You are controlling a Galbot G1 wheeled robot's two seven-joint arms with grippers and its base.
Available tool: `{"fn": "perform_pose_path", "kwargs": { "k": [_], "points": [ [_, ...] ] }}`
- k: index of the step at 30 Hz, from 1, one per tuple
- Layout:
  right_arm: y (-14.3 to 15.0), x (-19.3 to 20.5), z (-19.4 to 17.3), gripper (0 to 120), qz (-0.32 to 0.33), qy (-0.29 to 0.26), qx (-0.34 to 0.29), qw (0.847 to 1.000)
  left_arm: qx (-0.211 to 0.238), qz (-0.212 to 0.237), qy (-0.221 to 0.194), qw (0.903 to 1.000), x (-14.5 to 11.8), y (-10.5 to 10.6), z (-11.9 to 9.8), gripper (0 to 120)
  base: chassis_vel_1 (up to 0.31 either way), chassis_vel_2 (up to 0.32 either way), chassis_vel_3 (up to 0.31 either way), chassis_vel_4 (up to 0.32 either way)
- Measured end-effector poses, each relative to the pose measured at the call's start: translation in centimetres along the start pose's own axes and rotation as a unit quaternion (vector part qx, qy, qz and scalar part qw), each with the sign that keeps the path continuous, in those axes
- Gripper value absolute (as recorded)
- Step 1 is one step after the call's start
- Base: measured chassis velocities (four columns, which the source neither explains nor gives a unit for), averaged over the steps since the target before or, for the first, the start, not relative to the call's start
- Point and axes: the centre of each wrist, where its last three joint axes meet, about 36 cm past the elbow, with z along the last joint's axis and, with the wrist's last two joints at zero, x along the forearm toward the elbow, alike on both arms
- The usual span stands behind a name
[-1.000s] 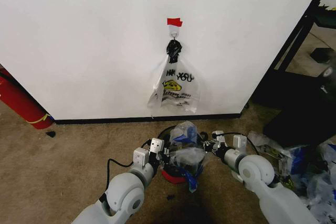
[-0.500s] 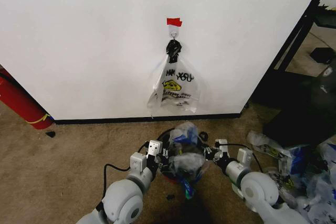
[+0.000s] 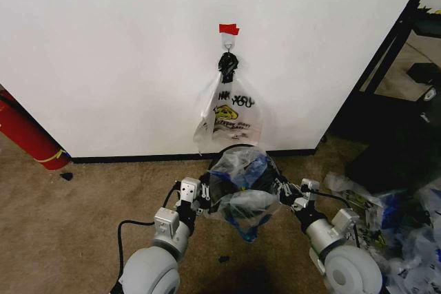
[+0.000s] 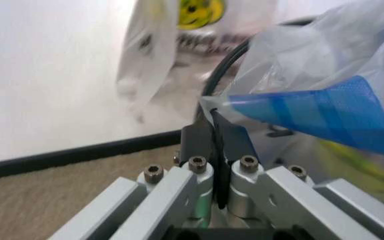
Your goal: Pick up the garbage bag from the wall and place it over the trash bin.
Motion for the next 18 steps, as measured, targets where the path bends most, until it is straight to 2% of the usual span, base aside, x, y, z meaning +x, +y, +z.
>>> {"fn": "perform_pose_path", "kwargs": {
  "k": [7,17,18],
  "points": [
    [0.3,0.4,-0.8,0,-0.023,0.018,0.012,0.999,-0.007,-0.055,0.003,0.9985,-1.9,1.0,1.9,0,0.000,0.000,0.000,0.000],
    [-0.7,-0.2,-0.4,0,-0.033,0.034,0.045,0.998,-0.045,-0.057,-0.027,0.9970,-2.1,2.7,2.1,0,0.000,0.000,0.000,0.000],
    [-0.8,-0.3,-0.5,0,-0.033,0.034,0.047,0.998,-0.053,-0.054,-0.034,0.9966,-2.2,2.9,2.4,3,0.000,0.000,0.000,0.000]
  ]
}}
